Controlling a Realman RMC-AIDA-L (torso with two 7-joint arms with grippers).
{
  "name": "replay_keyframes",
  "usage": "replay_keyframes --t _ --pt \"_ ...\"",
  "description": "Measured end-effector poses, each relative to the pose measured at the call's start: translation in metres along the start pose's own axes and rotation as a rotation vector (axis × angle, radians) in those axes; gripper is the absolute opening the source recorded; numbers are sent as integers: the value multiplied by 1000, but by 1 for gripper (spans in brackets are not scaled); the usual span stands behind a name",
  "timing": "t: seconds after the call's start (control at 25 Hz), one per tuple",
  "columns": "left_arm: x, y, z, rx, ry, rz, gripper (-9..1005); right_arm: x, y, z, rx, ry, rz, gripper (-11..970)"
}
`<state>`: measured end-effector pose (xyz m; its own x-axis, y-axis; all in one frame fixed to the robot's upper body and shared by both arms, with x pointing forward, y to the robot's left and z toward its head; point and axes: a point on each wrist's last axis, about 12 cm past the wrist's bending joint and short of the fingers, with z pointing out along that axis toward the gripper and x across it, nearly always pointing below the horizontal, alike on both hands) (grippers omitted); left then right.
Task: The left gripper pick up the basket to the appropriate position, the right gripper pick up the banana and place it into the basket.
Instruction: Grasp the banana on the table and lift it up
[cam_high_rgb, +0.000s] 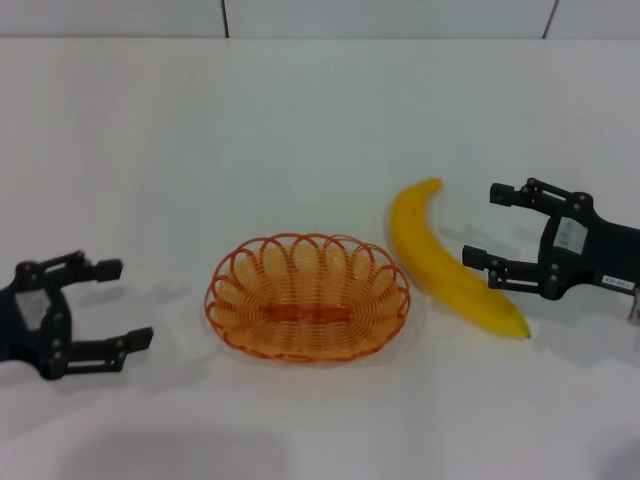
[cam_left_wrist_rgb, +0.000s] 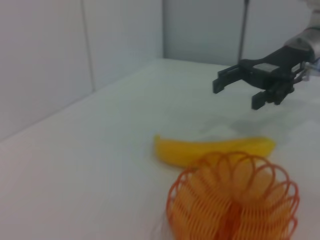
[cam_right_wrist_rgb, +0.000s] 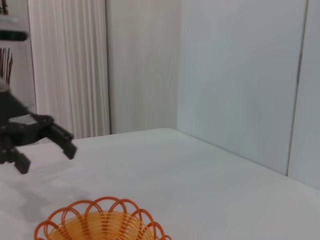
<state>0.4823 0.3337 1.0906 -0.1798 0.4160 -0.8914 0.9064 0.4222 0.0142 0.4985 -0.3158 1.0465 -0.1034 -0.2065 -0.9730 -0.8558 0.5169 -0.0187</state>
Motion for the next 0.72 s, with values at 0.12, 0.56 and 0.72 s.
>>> replay_keyframes --t 0.12,0.56,0.72 --pt "22 -4 -7 -30 -19 -39 907 1 0 -1 2 2 2 882" --pt "28 0 -10 -23 -46 -22 906 -1 0 0 -8 4 -2 882" --pt "27 2 -10 -23 -44 -21 906 -30 -11 -8 -96 -29 7 881"
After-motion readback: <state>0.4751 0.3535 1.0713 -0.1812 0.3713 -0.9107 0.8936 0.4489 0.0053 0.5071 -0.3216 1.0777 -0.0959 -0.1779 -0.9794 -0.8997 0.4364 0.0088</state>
